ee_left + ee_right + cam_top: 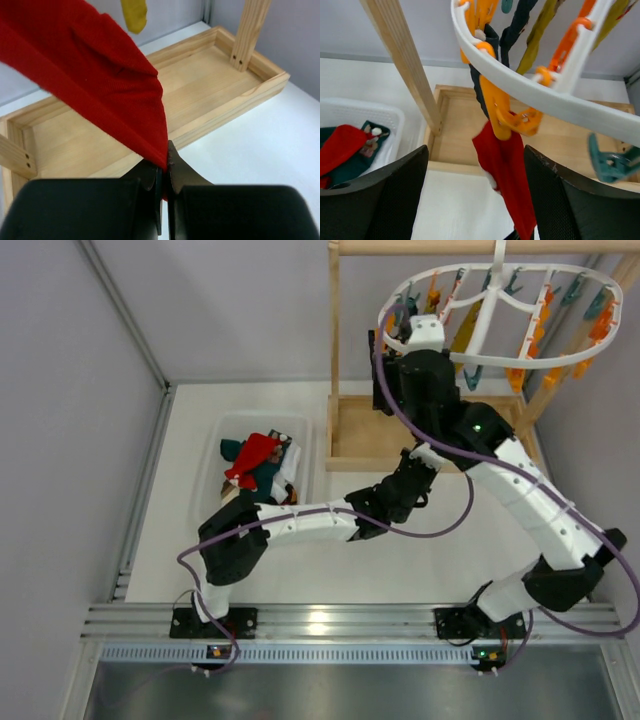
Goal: Remove the socks clipped to the hanger
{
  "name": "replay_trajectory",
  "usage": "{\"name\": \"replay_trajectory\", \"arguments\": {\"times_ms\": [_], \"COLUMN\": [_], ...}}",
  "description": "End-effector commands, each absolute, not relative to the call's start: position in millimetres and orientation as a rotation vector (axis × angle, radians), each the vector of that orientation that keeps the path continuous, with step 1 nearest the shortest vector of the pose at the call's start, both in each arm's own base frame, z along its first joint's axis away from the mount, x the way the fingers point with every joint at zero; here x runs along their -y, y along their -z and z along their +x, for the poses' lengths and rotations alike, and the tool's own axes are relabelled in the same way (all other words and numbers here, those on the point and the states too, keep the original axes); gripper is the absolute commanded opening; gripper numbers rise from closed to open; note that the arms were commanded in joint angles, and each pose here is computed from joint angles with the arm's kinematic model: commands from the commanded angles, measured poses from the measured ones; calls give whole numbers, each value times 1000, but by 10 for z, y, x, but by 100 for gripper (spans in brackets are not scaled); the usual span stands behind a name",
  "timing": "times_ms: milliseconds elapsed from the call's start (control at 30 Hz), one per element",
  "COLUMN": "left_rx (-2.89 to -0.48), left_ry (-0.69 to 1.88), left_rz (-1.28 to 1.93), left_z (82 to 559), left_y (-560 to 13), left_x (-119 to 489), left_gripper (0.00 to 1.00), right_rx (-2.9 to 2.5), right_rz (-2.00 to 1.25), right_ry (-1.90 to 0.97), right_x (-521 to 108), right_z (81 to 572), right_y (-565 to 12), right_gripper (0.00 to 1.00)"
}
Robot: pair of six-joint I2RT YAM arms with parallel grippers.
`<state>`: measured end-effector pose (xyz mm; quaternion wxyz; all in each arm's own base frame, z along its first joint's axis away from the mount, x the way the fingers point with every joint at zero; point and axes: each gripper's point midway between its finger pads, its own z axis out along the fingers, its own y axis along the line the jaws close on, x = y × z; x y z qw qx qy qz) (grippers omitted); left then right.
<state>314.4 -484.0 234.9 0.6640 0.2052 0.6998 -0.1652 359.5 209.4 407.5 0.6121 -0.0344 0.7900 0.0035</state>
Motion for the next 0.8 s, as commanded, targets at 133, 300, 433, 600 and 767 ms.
{"name": "replay_trajectory", "arguments": {"times_ms": [133,300,433,600,767], "left_rx": [-1567,-1556,-1559,-1566,-1656], "left_ry": [339,327,361,388,362], "left_rz": [523,559,607,655,635], "left_z": [3192,3348,3381,3390,3655], "left_y": [-2373,-2457,-2462,-2322,-2065], "left_x": [5178,5519,5824,6077,5940], "left_gripper": [0,0,0,0,0], "right_rx": [-1768,-1774,-1775,-1755,-1778], "right_rz": [-140,-107,-36,26,36], "right_ry": [-304,-198,-109,-62,-113], "right_x": [-1549,-1032,-609,-388,-395], "right_z": [2920,2777,2709,2704,2802], "right_y": [-4526,-4569,-4561,-4621,-4528], "right_gripper": [77,78,78,79,79]}}
